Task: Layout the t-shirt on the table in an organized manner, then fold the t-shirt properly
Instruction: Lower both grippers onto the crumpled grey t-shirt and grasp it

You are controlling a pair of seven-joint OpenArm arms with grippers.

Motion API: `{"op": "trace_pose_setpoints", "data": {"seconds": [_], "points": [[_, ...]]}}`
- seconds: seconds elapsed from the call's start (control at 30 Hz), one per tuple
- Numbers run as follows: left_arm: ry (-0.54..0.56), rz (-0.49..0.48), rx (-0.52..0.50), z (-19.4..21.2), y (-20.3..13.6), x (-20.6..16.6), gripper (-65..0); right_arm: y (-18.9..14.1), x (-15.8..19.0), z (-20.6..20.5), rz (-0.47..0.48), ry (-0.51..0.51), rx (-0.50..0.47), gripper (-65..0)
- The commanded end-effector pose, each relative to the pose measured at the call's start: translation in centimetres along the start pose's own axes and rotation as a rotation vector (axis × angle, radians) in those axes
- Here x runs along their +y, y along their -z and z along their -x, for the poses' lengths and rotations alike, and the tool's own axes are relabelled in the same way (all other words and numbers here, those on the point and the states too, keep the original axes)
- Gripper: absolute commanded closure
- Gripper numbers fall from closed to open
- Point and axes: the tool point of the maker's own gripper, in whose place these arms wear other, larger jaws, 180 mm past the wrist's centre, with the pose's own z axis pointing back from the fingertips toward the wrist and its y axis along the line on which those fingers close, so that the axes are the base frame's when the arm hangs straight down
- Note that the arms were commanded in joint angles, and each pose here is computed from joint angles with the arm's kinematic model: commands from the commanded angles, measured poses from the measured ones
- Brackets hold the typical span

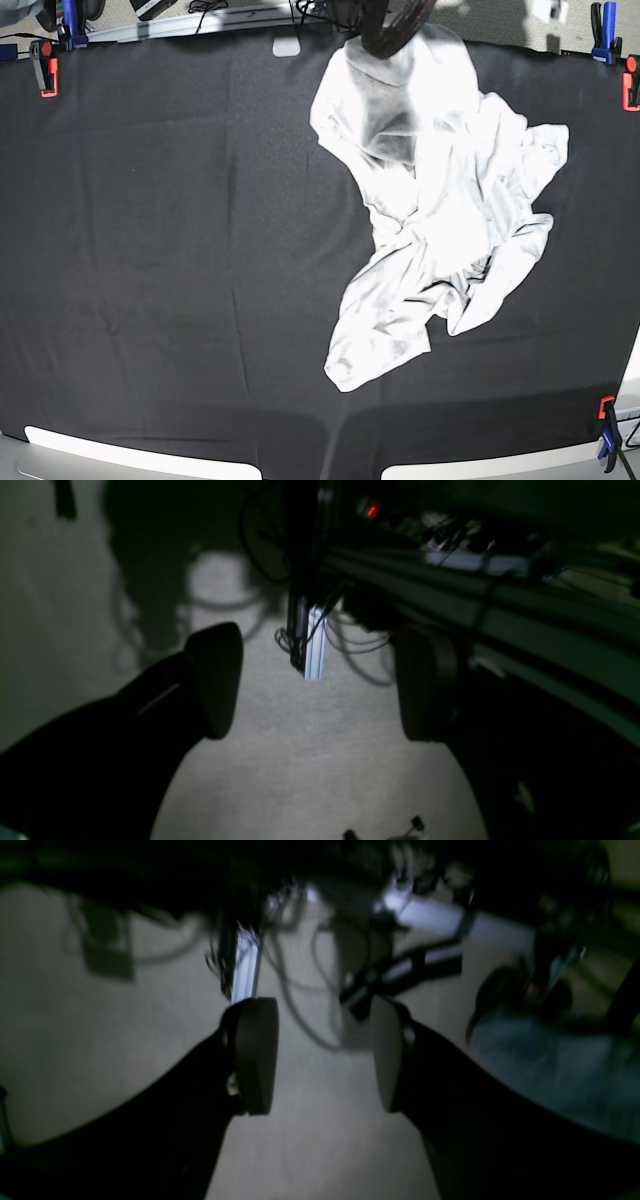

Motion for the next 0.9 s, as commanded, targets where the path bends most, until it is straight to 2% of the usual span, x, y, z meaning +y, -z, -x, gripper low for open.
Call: {"op": "trace_pose_setpoints", "data": {"seconds": [0.0,0.1,0.3,0.53,0.6,0.8,0.87], "points": [[0.025,0.010,-0.021,-0.6,-0.9,-0.5,-43.4,-0.7,0.4,-1.0,-0.011,-0.007,-0.033,-29.7],[0.084,0.028,-0.093,-3.2,-2.0,-1.9,-43.4,-1.5,0.8,-4.4,-0.014,-0.032,-0.124,-29.7],[0.146,0.068,-0.347,-9.4,-4.3,-4.3,-43.4,-1.5,-0.7,-13.4,0.031,-0.065,-0.368,-29.7],[0.182,0.102,-0.609,-16.5,-5.4,-5.6,-43.4,-3.3,-2.2,-25.6,0.088,-0.015,-0.746,-29.7],[0.204,0.113,-0.673,-18.7,-5.8,-6.1,-43.4,-4.0,-2.3,-28.4,0.094,0.012,-0.821,-29.7],[0.245,0.139,-0.835,-24.0,-7.4,-7.5,-43.4,-3.4,-2.4,-33.4,0.049,0.059,-0.883,-29.7],[0.252,0.140,-0.859,-24.8,-7.7,-7.7,-43.4,-2.4,-2.2,-34.6,-0.008,0.071,-0.884,-29.7]]}}
